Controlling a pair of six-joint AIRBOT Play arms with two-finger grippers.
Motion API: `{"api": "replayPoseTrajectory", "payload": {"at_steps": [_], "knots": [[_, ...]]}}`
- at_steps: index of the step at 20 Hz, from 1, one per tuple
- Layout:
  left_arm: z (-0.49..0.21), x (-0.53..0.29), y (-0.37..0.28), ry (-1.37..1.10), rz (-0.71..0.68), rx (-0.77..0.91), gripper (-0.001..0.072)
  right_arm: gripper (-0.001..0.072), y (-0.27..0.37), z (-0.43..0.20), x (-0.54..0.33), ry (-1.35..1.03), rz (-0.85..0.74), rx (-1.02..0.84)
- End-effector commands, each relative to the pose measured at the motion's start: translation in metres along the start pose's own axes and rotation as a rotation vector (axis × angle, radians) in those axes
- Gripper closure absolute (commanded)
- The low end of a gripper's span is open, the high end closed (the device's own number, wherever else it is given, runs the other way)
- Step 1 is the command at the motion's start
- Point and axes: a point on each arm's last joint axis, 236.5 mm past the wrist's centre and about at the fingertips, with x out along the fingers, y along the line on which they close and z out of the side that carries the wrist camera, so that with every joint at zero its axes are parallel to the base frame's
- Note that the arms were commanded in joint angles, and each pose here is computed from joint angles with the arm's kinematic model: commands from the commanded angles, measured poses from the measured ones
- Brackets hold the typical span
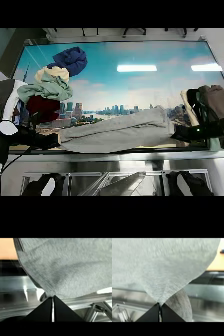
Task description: Fold the shirts.
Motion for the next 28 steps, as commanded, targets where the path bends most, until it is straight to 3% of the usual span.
{"api": "replayPoseTrajectory", "payload": {"at_steps": [1,3,11,17,28], "knots": [[0.017,0.013,0.014,0.019,0.034,-0.006,0.0696,0.0689,0.020,0.058,0.004,-0.133,0.112,-0.011],[0.031,0.013,0.021,0.012,0.058,-0.006,0.0696,0.0689,0.030,0.087,0.006,-0.164,0.168,-0.012],[0.090,0.004,0.040,-0.013,0.131,0.007,0.0696,0.0689,0.060,0.174,0.010,-0.177,0.123,-0.160],[0.117,0.013,0.041,0.007,0.120,0.019,0.0696,0.0688,0.033,0.176,0.040,-0.100,0.042,-0.146],[0.102,0.044,0.043,0.113,0.107,0.025,0.0696,0.0688,-0.009,0.135,0.115,0.078,-0.021,-0.050]]}}
